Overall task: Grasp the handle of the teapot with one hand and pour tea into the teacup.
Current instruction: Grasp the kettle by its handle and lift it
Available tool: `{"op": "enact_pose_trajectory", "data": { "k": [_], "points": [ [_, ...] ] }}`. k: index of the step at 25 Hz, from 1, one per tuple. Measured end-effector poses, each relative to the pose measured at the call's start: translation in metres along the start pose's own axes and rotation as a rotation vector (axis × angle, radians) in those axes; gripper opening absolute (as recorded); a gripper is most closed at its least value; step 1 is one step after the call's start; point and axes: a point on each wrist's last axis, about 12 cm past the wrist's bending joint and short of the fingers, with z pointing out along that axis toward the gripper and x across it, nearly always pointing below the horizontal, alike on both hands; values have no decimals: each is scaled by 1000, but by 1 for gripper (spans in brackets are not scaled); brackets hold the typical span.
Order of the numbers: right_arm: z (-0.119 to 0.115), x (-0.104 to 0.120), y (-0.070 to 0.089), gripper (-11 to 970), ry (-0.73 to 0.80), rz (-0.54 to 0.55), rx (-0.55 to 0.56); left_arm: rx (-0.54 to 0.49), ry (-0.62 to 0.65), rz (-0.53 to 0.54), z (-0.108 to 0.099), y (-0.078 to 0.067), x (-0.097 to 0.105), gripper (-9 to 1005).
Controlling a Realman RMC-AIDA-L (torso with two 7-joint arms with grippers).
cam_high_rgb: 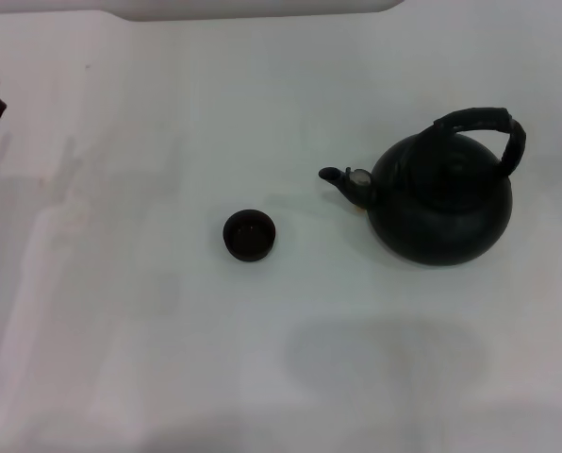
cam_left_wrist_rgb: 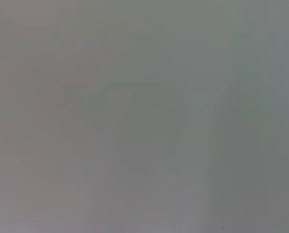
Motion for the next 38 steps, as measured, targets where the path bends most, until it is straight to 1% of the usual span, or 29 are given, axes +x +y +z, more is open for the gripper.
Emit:
{"op": "enact_pose_trajectory", "data": {
  "k": [2, 5, 7, 10, 13, 16, 17, 18, 22, 26, 34, 35, 38],
  "points": [
    [-6, -9, 5, 802, 66, -28, 40, 3, 0, 2, 2, 0, 0, 887],
    [-14, -25, 13, 806, 119, -84, 82, 8, -3, 3, 4, -1, -1, 887],
    [-19, -32, 19, 809, 146, -68, 82, 10, -4, 3, 5, -1, -1, 887],
    [-21, -38, 23, 809, 178, 4, 85, 0, -7, 3, 6, 0, -1, 887],
    [-20, -41, 29, 808, 271, 36, 108, -16, -12, 1, 6, 2, -2, 887],
    [-15, -44, 44, 808, 349, 21, 130, -37, -19, -3, 6, 5, -3, 887],
    [-11, -46, 55, 808, 366, 0, 146, -51, -24, -6, 6, 6, -3, 887],
    [-11, -46, 55, 808, 366, 0, 146, -65, -29, -9, 6, 7, -4, 887],
    [-8, -48, 81, 807, 349, -48, 177, -94, -38, -14, 5, 10, -4, 887],
    [-4, -39, 108, 805, 326, -75, 179, -110, -44, -16, 5, 12, -5, 888],
    [0, -9, 143, 799, 310, -56, 172, -119, -57, -18, 8, 14, -7, 888],
    [3, -4, 152, 798, 301, -54, 162, -120, -59, -18, 8, 14, -7, 888],
    [8, 2, 158, 794, 293, -56, 158, -121, -63, -20, 10, 14, -8, 888]
  ]
}}
